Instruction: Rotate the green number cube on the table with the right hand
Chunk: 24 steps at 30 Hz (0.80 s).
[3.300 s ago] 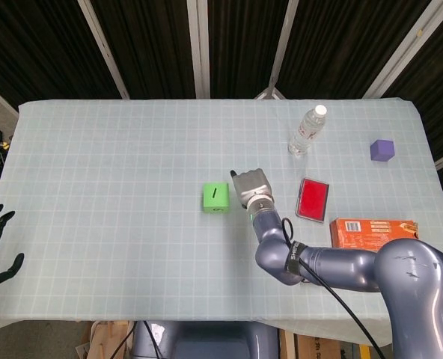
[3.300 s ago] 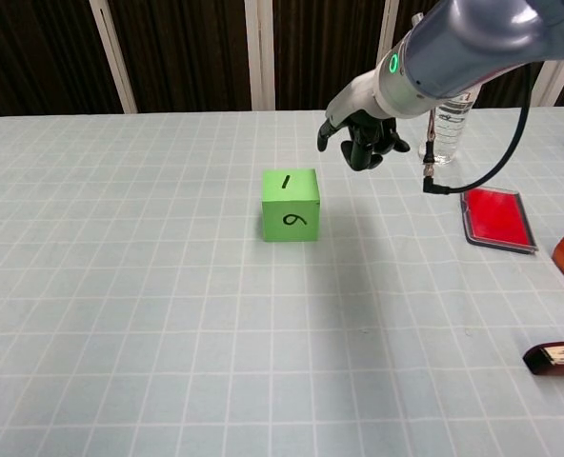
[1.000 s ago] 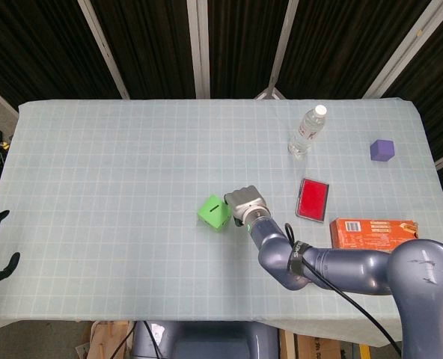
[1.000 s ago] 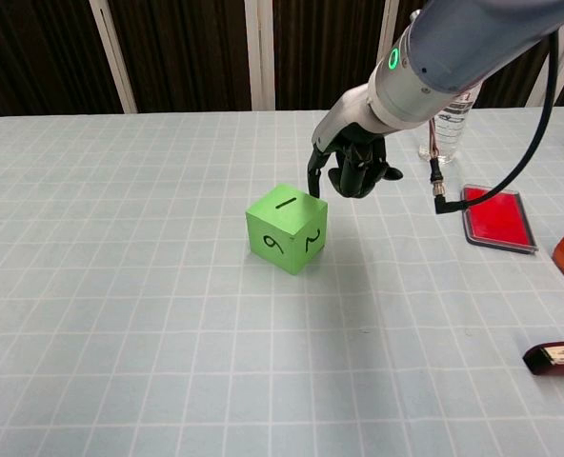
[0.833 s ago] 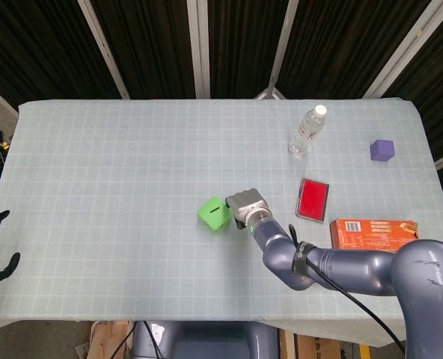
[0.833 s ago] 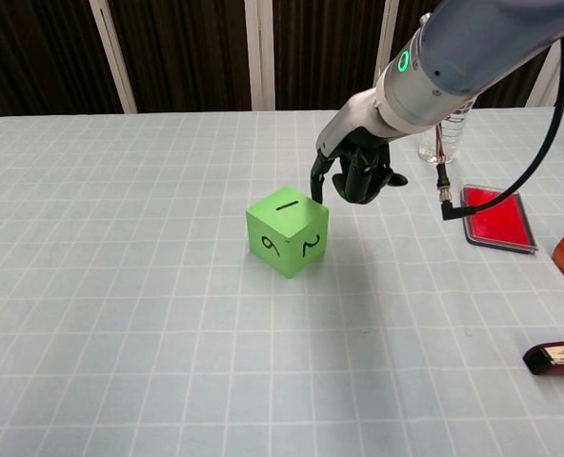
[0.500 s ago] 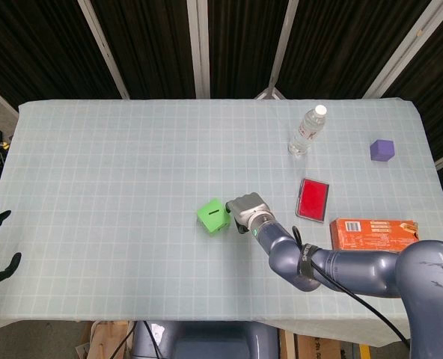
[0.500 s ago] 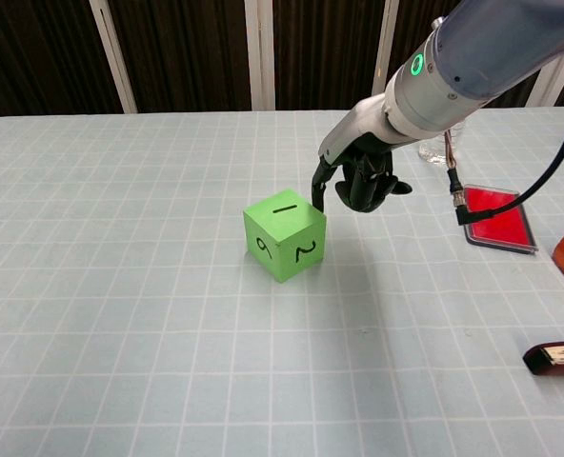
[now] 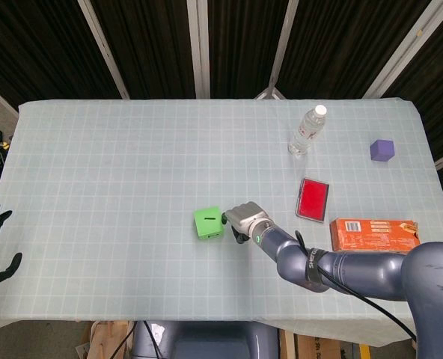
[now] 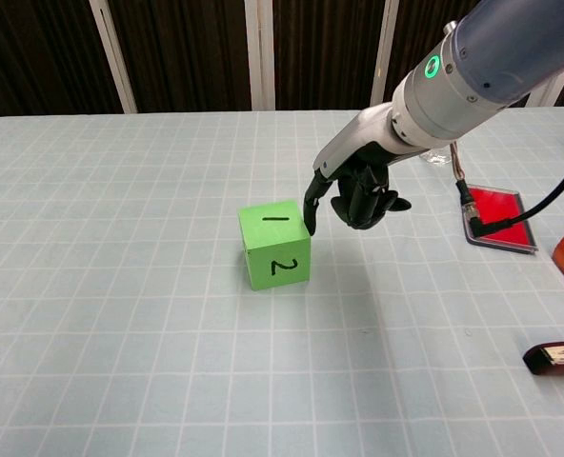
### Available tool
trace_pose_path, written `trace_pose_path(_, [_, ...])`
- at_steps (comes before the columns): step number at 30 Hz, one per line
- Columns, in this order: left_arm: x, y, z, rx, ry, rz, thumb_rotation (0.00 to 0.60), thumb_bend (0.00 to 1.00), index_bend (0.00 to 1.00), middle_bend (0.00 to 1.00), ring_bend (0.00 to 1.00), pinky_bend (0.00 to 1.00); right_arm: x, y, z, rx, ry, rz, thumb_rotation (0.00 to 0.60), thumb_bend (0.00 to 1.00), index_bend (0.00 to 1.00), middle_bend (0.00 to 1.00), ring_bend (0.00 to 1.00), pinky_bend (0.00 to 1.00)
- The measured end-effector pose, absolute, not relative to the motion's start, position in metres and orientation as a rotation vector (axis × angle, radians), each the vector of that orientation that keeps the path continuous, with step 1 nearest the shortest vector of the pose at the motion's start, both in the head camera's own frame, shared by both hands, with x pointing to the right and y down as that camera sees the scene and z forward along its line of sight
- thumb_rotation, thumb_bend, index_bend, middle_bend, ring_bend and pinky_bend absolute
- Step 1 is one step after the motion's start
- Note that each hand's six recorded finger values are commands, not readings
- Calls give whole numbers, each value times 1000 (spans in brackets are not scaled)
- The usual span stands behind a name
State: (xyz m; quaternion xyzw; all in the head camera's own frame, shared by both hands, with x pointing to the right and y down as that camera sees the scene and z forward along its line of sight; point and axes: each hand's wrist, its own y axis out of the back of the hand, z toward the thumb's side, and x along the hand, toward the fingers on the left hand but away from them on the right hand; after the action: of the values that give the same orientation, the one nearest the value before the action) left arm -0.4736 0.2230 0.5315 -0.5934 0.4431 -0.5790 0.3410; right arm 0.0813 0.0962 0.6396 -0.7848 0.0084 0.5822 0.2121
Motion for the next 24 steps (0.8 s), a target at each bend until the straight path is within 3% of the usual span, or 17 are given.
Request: trace_pose_path(24, [-473,223,532,-1541,1151,-1508,600,431,129,0,0,41,65,129,636,-2326,160,1486,600,968,240,852,878,738])
